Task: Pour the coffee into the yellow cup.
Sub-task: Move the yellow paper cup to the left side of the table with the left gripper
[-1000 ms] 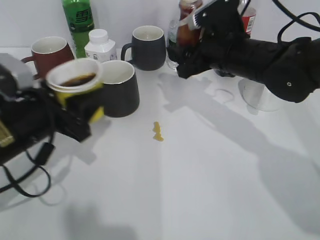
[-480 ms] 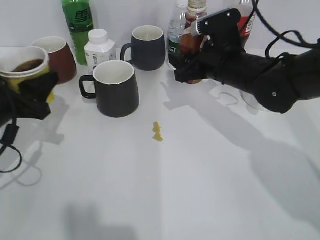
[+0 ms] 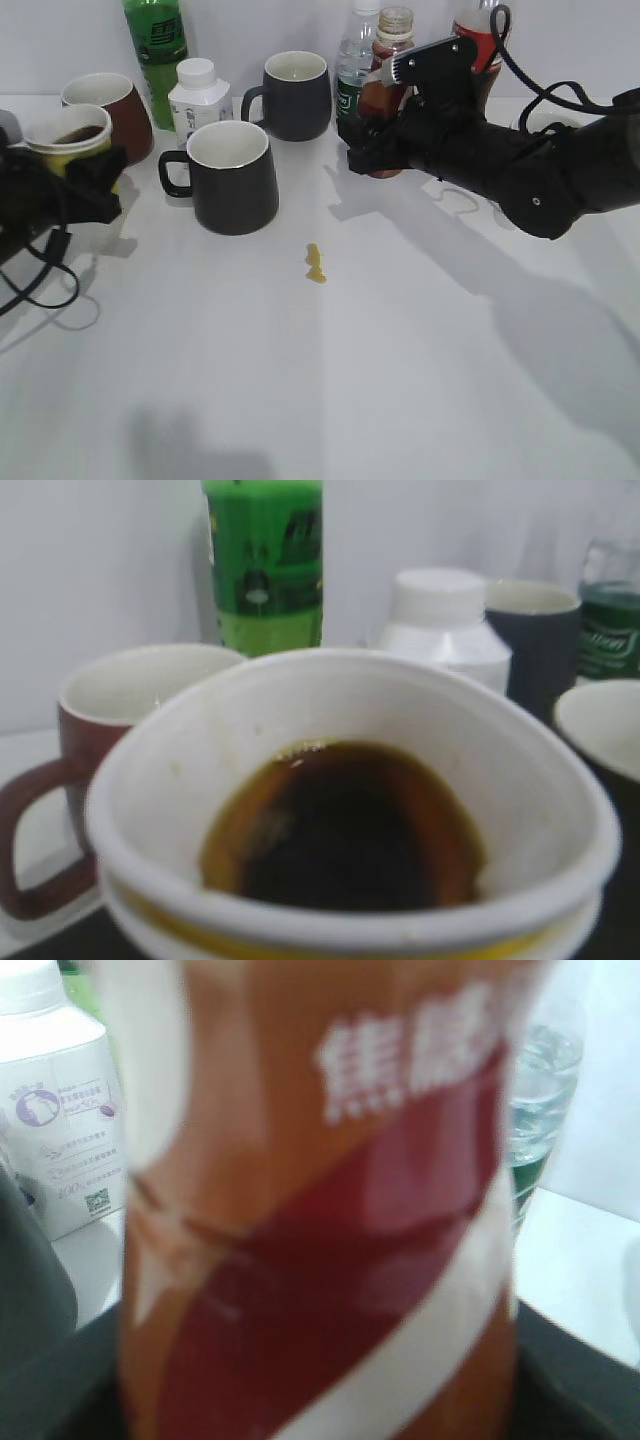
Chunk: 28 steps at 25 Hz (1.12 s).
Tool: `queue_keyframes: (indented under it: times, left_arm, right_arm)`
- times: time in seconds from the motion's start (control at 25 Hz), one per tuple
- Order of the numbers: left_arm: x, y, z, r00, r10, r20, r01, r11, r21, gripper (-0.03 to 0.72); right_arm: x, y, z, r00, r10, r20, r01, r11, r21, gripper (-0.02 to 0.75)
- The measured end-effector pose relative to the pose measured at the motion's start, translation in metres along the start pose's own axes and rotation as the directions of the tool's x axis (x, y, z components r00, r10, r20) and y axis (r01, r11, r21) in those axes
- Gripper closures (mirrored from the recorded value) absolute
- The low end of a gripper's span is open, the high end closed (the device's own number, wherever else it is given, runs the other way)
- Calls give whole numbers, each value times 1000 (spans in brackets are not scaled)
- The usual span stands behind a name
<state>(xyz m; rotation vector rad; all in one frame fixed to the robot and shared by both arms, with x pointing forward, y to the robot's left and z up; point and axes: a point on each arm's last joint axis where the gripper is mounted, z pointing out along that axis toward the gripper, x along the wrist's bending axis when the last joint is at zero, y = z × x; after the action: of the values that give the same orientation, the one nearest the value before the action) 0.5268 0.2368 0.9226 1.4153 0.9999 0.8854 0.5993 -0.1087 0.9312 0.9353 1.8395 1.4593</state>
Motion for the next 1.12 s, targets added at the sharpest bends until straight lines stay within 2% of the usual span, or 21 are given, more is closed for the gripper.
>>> queue_keyframes:
  times: [0.32, 0.48, 0.76, 0.92, 1.12]
  left_arm:
    - [7, -36, 22, 999, -27, -22, 29, 996, 82, 288]
    - [7, -41, 25, 999, -29, -20, 30, 998, 58, 282]
    - [7, -47, 24, 999, -32, -24, 34, 995, 97, 90]
    - [7, -51, 18, 999, -38, -32, 41, 992, 120, 71]
    - [4, -48, 5, 999, -41, -36, 45, 990, 135, 68]
  right_arm:
    - [0, 1, 0, 1000, 2, 2, -2, 1000, -6, 236]
    - [0, 1, 0, 1000, 2, 2, -2, 1000, -6, 236]
    - [0, 1, 0, 1000, 2, 2, -2, 1000, -7, 235]
    - [0, -1, 1, 1000, 3, -1, -3, 1000, -22, 235]
    - [1, -25, 9, 1000, 16, -12, -16, 1000, -13, 235]
